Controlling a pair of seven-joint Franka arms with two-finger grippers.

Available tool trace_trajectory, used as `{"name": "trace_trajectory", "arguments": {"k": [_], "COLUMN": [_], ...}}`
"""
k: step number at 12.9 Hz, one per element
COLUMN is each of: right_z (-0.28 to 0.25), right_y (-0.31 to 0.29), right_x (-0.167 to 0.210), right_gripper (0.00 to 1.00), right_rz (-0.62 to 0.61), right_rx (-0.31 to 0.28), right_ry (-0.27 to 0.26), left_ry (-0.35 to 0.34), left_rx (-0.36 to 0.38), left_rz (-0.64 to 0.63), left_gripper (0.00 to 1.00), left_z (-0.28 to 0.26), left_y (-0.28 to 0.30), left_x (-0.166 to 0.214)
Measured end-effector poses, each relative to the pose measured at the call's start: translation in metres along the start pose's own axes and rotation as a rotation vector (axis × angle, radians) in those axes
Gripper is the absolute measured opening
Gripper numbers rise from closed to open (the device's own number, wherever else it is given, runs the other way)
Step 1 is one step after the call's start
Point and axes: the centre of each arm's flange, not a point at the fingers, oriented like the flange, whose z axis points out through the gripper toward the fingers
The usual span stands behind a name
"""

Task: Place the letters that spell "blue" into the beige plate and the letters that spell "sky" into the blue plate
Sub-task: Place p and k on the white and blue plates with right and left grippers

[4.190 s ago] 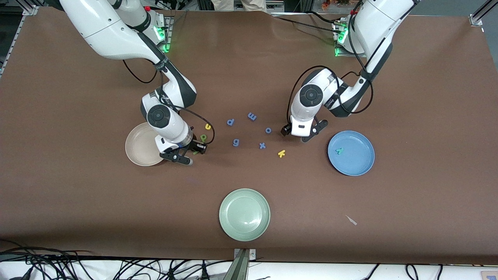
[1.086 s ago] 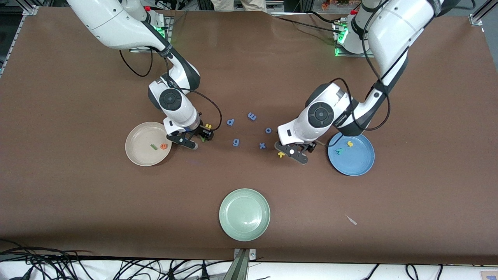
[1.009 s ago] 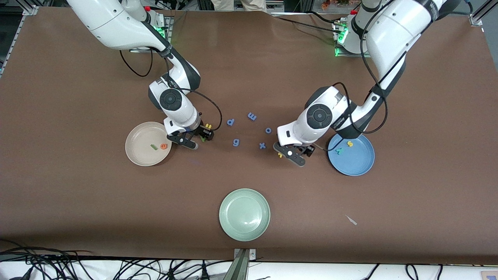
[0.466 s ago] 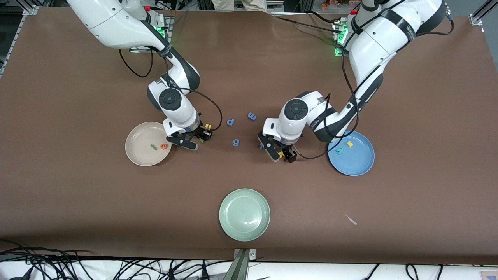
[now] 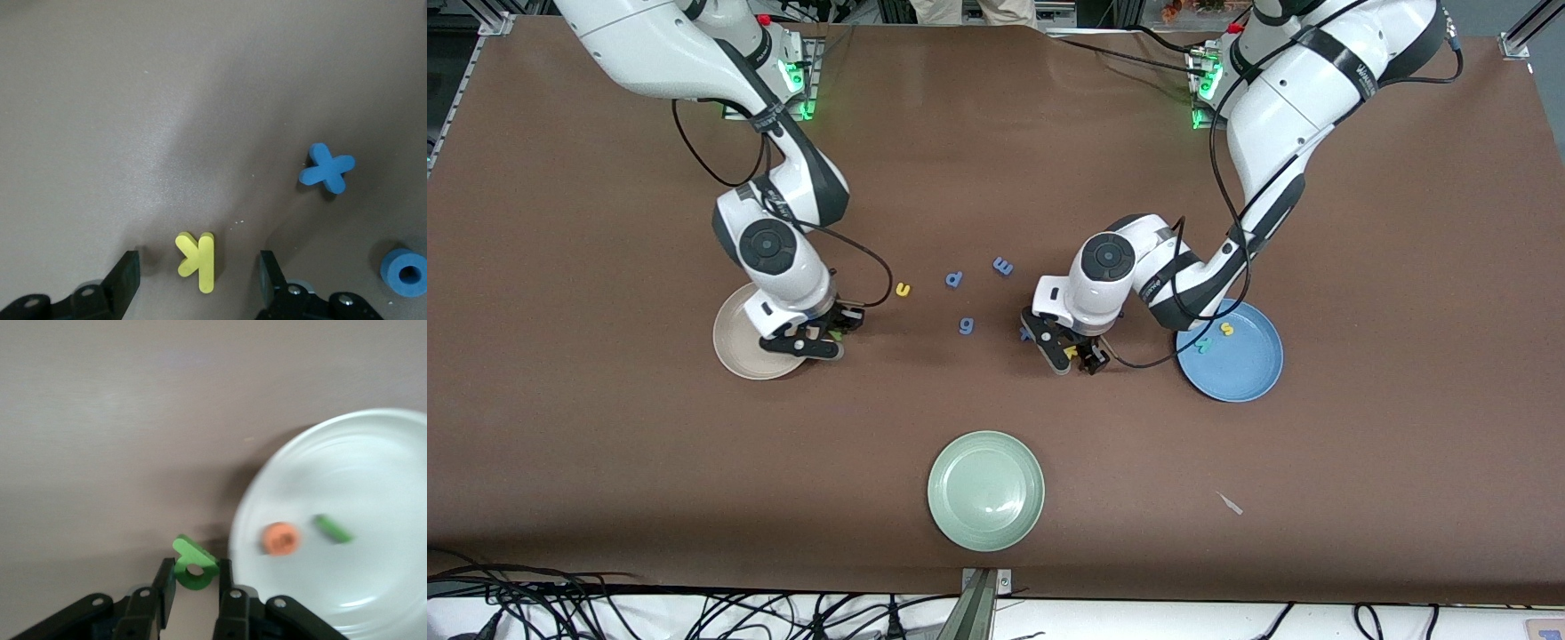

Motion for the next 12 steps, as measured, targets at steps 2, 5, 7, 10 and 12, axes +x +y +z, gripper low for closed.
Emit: {"name": "trace_trajectory", "arguments": {"k": [2,5,7,10,12], "right_z": [0.004,0.021,0.018,0.006,0.000], "right_y": [0.032,0.048,0.040,-0.001,-0.031], "right_x": [0.006,-0.002,-0.005,-0.019,-0.033], "right_gripper": [0.30,0.46,0.69,0.76,0.76], "right_rz": [-0.052,-0.052,0.008,0.127,0.210], "right_rx": [-0.037,-0.046,0.002,0.042,0.057], "right_ry": [-0.026,-0.061,-0.081,-0.086,-0.093], "left_ry": [0.005,0.015,0.019,0.034,0.003], "left_rx": [-0.001,0.002,0.006,0.018,-0.005], "left_rz": [0.001,-0.002,-0.010,-0.055,-0.109], "left_gripper": [0.60,0.26,0.23,0.23,0.23], "left_z": [-0.001,-0.005,-0.007,-0.027,-0.051], "left_y": [0.001,-0.001,-0.007,-0.036,-0.065], "left_x": [0.002,0.005,0.005,0.001,-0.015]}}
